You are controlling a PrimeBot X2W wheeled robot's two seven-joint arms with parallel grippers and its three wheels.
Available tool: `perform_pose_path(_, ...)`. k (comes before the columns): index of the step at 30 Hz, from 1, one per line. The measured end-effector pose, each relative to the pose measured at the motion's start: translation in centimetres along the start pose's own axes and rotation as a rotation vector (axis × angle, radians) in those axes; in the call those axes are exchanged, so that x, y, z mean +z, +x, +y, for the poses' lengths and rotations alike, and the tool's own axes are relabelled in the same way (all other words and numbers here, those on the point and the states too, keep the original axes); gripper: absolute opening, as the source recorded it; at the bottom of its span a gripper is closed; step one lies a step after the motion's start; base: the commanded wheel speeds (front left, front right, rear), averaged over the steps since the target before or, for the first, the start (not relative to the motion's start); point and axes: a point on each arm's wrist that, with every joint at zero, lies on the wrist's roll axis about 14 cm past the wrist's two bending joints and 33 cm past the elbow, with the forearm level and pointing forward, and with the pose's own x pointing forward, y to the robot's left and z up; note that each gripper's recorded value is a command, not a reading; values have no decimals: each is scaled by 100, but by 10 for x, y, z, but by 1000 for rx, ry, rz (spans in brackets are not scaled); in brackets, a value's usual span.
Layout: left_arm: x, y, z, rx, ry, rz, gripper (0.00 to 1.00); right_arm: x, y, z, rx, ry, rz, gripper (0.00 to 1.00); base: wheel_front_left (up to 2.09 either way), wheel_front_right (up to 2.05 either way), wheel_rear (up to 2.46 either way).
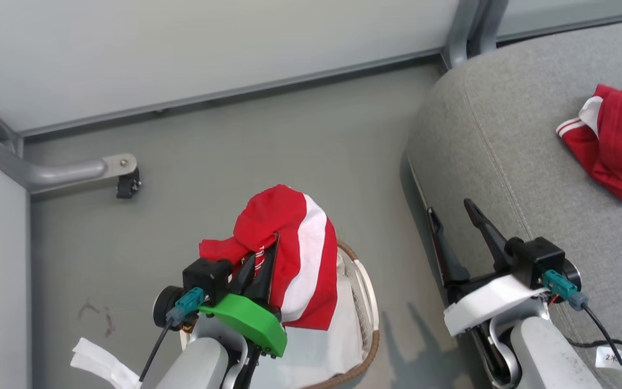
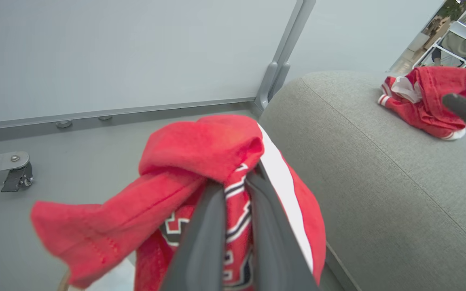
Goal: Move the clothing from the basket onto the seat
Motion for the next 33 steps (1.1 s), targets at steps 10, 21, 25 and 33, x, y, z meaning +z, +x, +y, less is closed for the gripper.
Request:
perform_pose_path(10,66,-20,-21,-24,49,-207,0,7,-23,14,23,5,-12,100,0,0,0)
perform_pose_path(21,99,-32,-35,-36,74,-310,0,-2,-42,58,151,-26,18,100,0,0,0)
perform_pose_path(25,101,-33,-35,-35,74,-317,0,0,-40,102,295,-49,6,100,0,0,0)
perform_pose_path(33,104,-37,-31,-20,53,-328,0,12,-36,183,585,-169,-50,100,0,0,0)
